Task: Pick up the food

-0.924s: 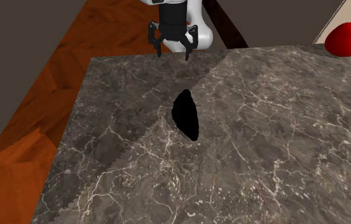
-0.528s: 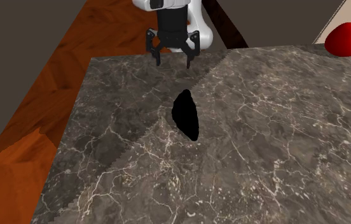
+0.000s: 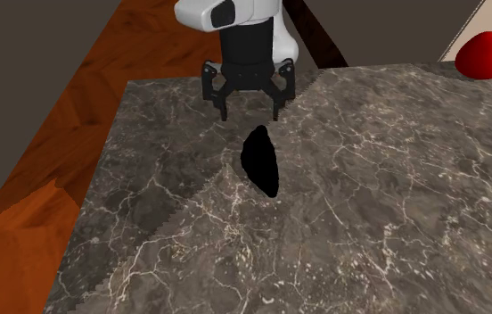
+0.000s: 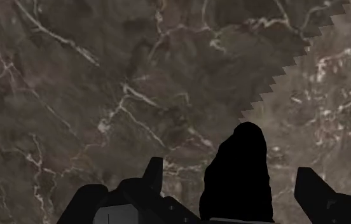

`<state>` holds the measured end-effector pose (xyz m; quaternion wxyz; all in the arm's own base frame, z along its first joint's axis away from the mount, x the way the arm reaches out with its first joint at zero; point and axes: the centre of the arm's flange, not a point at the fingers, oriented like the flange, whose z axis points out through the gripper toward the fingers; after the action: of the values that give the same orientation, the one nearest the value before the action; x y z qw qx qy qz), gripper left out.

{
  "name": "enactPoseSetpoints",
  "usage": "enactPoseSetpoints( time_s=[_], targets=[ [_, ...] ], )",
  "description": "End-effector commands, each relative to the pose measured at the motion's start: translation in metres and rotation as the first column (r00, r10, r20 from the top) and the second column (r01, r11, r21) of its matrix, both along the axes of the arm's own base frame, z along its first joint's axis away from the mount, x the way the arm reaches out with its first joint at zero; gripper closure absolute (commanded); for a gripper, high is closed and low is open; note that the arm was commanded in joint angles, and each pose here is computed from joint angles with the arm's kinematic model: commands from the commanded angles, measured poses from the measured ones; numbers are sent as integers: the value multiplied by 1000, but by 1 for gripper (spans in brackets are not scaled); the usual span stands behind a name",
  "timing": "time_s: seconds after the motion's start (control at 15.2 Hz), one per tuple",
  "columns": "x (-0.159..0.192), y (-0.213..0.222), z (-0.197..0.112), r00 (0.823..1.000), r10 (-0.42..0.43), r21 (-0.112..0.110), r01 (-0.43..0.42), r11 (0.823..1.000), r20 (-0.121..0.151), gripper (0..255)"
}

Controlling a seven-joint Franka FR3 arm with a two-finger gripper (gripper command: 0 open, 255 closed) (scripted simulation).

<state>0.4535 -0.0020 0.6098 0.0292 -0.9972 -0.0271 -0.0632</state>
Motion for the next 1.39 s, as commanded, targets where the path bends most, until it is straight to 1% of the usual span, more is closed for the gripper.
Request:
enactPoseSetpoints(
  time_s=[0.0, 0.2, 0.26, 0.73, 0.86, 0.92, 1.32],
  targets=[
    [21, 6, 3, 1000, 27, 9, -27, 1000, 12, 0],
    [56, 16, 11, 997, 66, 20, -67, 998, 29, 0],
    [56, 17, 11, 997, 67, 21, -67, 998, 30, 0],
    [56, 17, -29, 997, 67, 21, -67, 998, 30, 0],
    [56, 17, -29, 997, 67, 21, -67, 998, 30, 0],
    [56, 17, -30, 997, 67, 20, -67, 998, 30, 255],
    [56, 17, -30, 997, 67, 20, -67, 998, 30, 255]
  ],
)
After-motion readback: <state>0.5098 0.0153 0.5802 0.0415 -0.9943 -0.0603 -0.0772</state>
